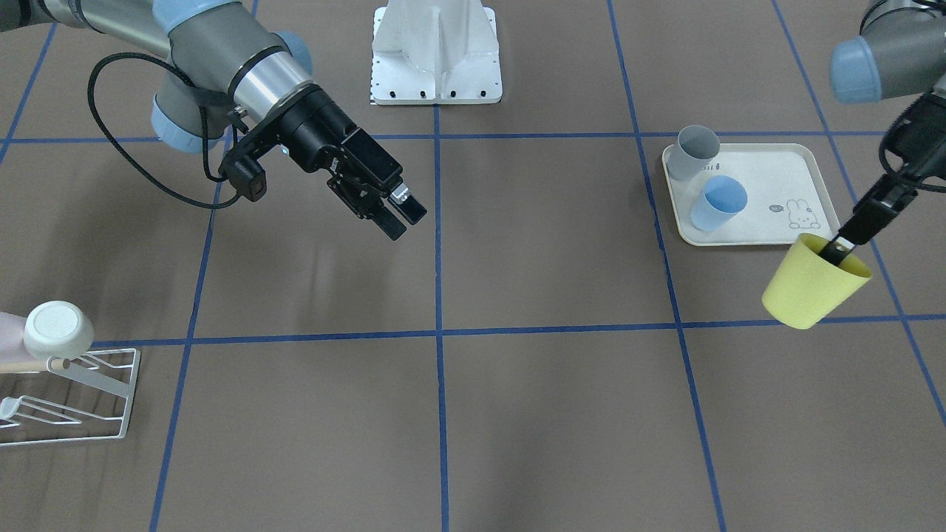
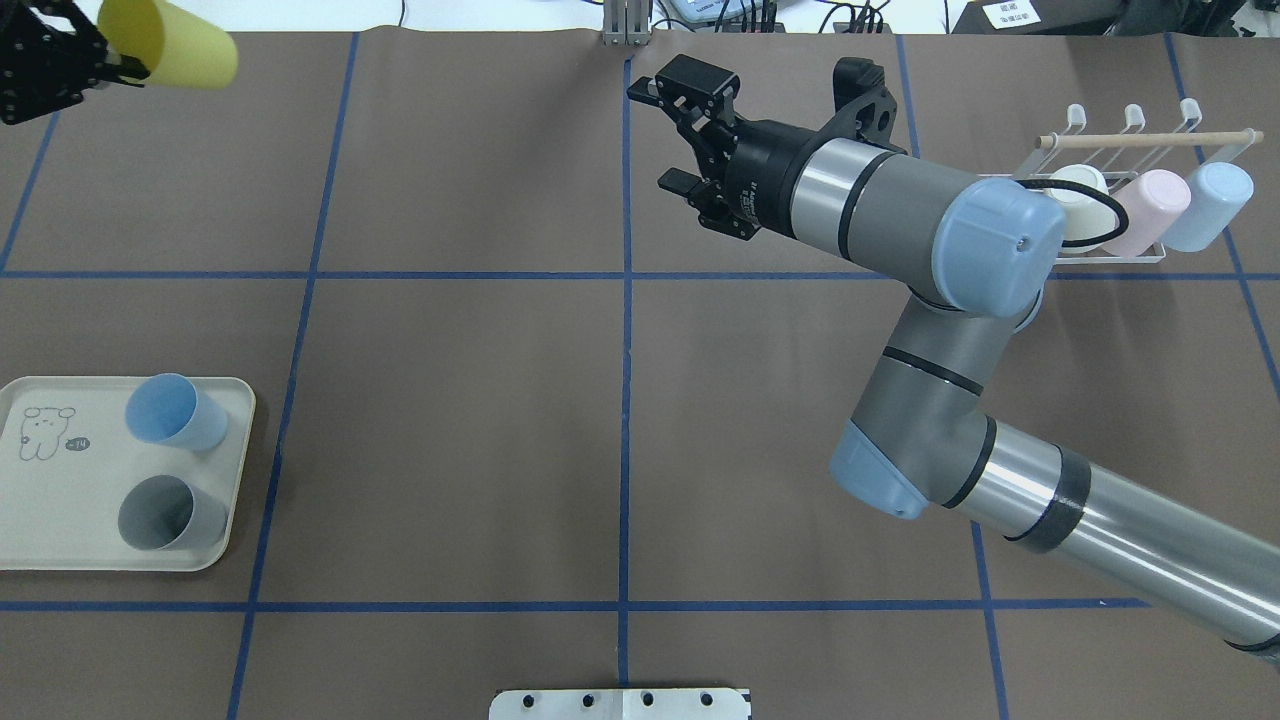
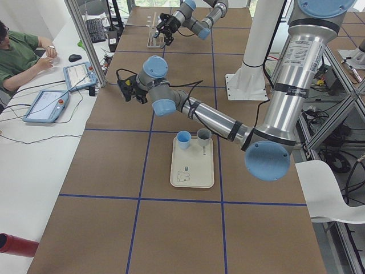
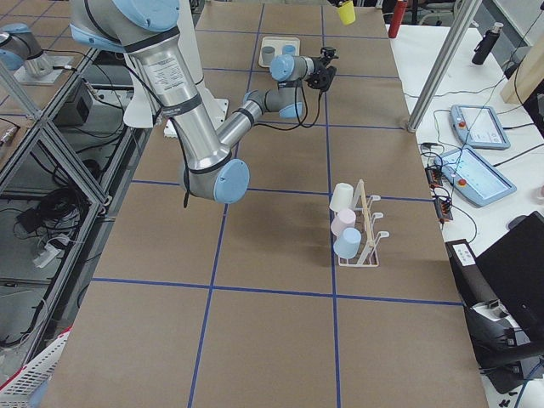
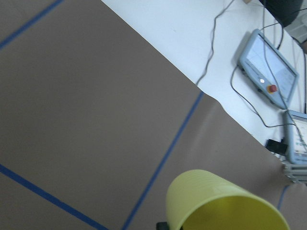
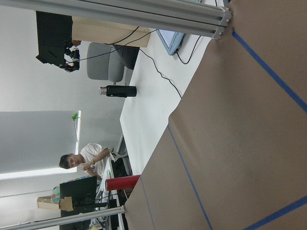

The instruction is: Transfer IKEA cup to right arm and place on rack

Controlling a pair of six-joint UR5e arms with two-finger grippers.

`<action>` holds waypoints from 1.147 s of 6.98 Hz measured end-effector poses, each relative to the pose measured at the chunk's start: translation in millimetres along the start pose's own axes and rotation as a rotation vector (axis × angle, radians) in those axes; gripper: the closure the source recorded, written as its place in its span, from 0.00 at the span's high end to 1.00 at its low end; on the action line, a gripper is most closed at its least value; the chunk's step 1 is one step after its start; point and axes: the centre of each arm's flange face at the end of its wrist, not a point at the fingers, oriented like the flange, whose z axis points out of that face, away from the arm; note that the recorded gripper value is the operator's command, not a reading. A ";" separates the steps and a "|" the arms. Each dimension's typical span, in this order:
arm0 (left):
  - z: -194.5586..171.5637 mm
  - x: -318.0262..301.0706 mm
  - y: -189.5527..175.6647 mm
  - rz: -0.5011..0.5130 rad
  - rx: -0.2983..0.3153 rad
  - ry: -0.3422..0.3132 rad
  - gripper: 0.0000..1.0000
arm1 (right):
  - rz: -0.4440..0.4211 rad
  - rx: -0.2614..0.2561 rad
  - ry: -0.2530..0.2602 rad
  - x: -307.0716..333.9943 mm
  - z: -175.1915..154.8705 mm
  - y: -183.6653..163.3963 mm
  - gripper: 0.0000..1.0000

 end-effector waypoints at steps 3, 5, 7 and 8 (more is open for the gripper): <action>44.9 7.6 81.2 -0.185 -0.045 0.377 0.00 | 0.047 -0.019 -0.021 -20.4 24.2 18.8 0.99; 69.0 -6.8 121.4 -0.264 -0.137 0.578 0.00 | 0.077 -0.038 -0.042 -39.5 37.4 33.6 0.99; 83.4 1.7 153.3 -0.276 -0.214 0.635 0.00 | 0.086 -0.056 -0.051 -51.8 50.7 48.8 0.99; 87.8 4.9 165.0 -0.275 -0.240 0.642 0.00 | 0.088 -0.062 -0.056 -56.3 53.0 53.2 0.99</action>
